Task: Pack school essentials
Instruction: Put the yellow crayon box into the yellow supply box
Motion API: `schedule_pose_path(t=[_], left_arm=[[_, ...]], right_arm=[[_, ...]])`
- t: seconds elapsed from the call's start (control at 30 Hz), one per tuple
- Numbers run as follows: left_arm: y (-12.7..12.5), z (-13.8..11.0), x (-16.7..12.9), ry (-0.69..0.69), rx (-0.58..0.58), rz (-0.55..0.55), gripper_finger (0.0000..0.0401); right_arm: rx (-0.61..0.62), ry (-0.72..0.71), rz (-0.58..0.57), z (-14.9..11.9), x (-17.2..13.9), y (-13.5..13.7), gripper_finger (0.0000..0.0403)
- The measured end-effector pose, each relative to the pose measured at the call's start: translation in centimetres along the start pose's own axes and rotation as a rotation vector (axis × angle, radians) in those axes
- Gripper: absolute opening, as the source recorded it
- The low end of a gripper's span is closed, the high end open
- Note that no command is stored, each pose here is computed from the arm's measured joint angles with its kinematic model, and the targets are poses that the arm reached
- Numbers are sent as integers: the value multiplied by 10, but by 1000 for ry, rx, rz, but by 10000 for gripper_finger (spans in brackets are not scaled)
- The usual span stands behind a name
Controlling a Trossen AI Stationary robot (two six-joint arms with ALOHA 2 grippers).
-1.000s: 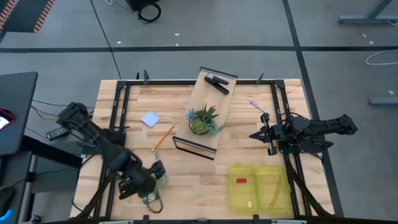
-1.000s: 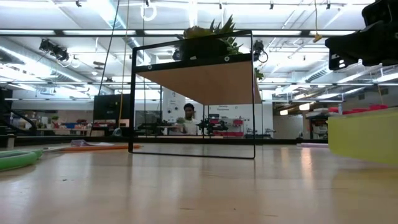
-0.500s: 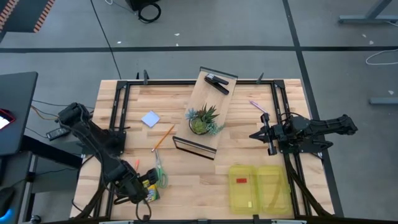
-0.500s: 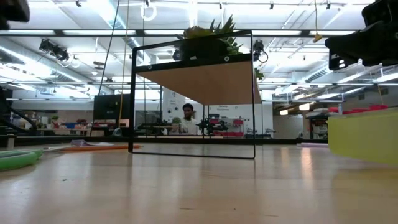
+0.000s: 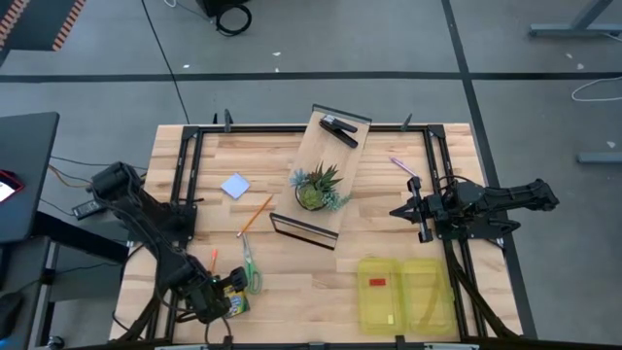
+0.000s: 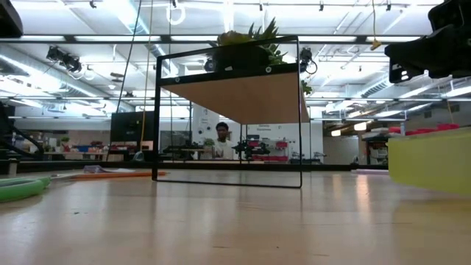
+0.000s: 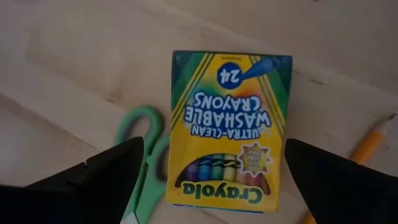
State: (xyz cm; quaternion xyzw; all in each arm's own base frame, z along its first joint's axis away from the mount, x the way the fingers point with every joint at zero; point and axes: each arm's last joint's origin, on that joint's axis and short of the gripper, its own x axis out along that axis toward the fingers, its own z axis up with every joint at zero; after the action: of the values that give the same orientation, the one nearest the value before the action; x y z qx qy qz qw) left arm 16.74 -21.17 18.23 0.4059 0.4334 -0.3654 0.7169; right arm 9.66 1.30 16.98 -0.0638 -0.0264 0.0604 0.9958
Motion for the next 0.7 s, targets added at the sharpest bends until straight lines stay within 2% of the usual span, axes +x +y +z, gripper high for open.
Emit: schedule_pose_path(t=[0.27, 0.57, 0.7], left_arm=[[-3, 0, 13, 44, 12, -19, 400], [0, 5, 8, 62, 15, -18, 400], [-2, 3, 8, 66, -4, -58, 400]], right_arm=[[0, 0, 0, 0, 0, 0, 7], [0, 0, 0, 0, 0, 0, 7], [0, 0, 0, 0, 0, 0, 7]])
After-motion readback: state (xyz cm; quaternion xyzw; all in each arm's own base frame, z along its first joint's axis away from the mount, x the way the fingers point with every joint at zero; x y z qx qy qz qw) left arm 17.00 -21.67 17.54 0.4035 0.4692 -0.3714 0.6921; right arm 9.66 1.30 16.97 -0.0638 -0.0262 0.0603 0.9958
